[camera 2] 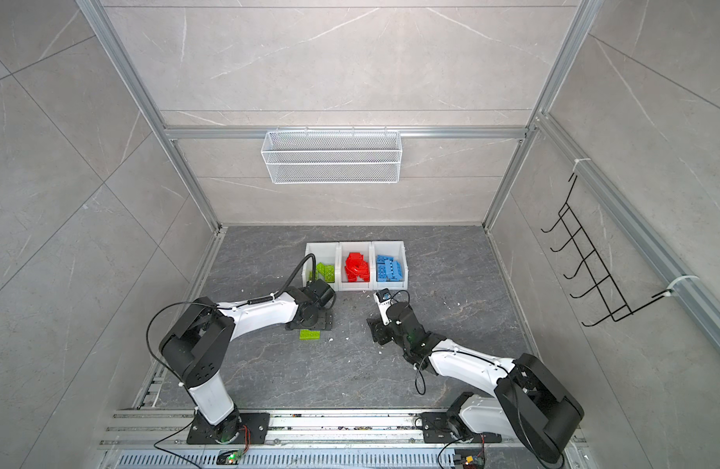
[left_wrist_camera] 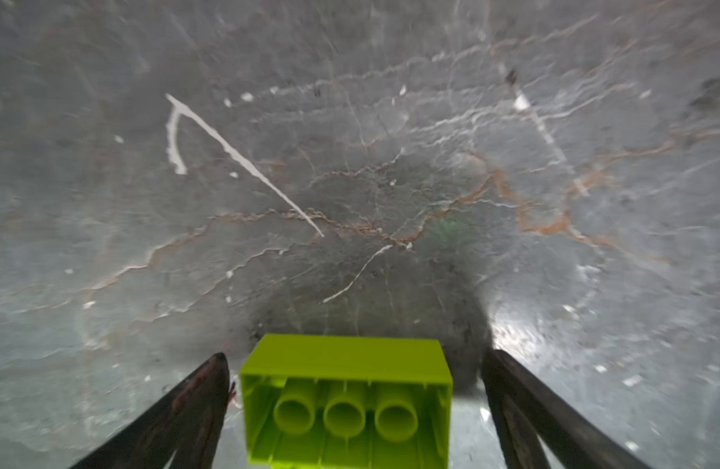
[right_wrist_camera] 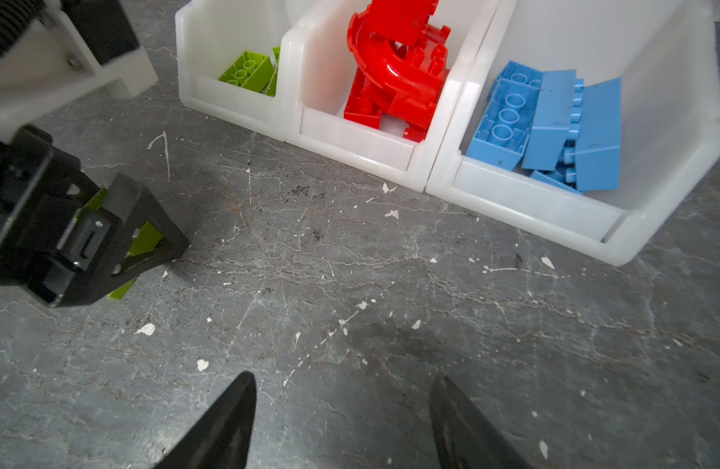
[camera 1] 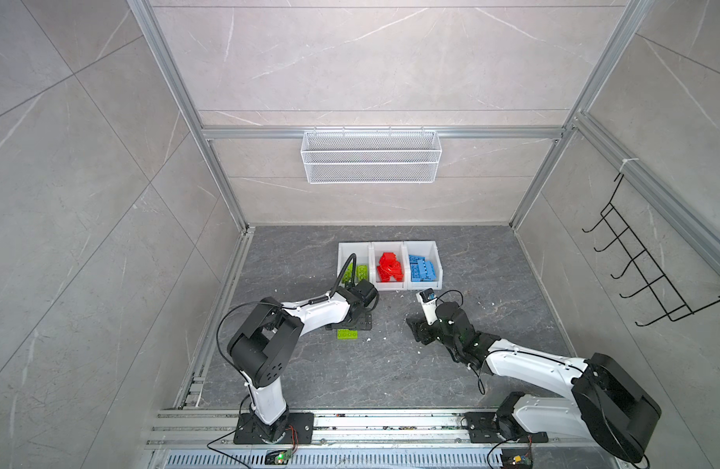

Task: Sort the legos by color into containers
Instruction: 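Move the left gripper back to the lime-green bricks and grasp one, then lift the lime-green brick into the green compartment and open the left gripper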

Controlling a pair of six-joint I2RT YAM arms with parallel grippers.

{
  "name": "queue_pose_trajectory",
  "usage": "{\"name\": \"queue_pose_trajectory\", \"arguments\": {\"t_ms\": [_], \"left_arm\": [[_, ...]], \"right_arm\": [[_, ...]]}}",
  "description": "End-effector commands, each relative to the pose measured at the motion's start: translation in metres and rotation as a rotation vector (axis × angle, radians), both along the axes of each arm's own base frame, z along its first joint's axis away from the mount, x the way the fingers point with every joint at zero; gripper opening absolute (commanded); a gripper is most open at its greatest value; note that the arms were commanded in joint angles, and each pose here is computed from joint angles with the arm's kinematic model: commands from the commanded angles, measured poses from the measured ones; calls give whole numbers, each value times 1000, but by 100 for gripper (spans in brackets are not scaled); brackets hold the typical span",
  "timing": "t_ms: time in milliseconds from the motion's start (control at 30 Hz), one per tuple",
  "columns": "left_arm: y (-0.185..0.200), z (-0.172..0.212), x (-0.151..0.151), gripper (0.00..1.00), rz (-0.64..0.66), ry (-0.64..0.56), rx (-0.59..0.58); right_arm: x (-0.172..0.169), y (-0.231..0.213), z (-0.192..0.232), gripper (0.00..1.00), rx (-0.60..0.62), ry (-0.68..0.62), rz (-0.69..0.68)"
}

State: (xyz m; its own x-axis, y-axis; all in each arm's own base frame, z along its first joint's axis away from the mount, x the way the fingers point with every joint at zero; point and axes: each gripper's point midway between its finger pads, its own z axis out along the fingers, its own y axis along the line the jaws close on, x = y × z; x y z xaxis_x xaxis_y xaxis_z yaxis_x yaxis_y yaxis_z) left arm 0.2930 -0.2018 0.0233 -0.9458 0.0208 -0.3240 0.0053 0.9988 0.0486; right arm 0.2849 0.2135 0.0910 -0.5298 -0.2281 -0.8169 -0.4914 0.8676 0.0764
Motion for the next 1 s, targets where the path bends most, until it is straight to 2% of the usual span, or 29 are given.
{"name": "queue_pose_trajectory", "arguments": {"t_ms": [0,200,467,733,967], "left_arm": [[2,-5,3,100,30,3,-7],[5,-3,8,97,33,-29,-27],[8,2,4,76,32,-16,-12],[15,16,3,68,33,-44,3],[8,38,23,63,-3,-103,19]], "right_arm": [[-3,3,2,69,7,1,13],[-2,5,1,69,8,8,21],[-2,4,-2,69,-4,11,19],[-3,6,-5,69,-7,23,28],[-3,7,-6,69,-8,28,30]]}}
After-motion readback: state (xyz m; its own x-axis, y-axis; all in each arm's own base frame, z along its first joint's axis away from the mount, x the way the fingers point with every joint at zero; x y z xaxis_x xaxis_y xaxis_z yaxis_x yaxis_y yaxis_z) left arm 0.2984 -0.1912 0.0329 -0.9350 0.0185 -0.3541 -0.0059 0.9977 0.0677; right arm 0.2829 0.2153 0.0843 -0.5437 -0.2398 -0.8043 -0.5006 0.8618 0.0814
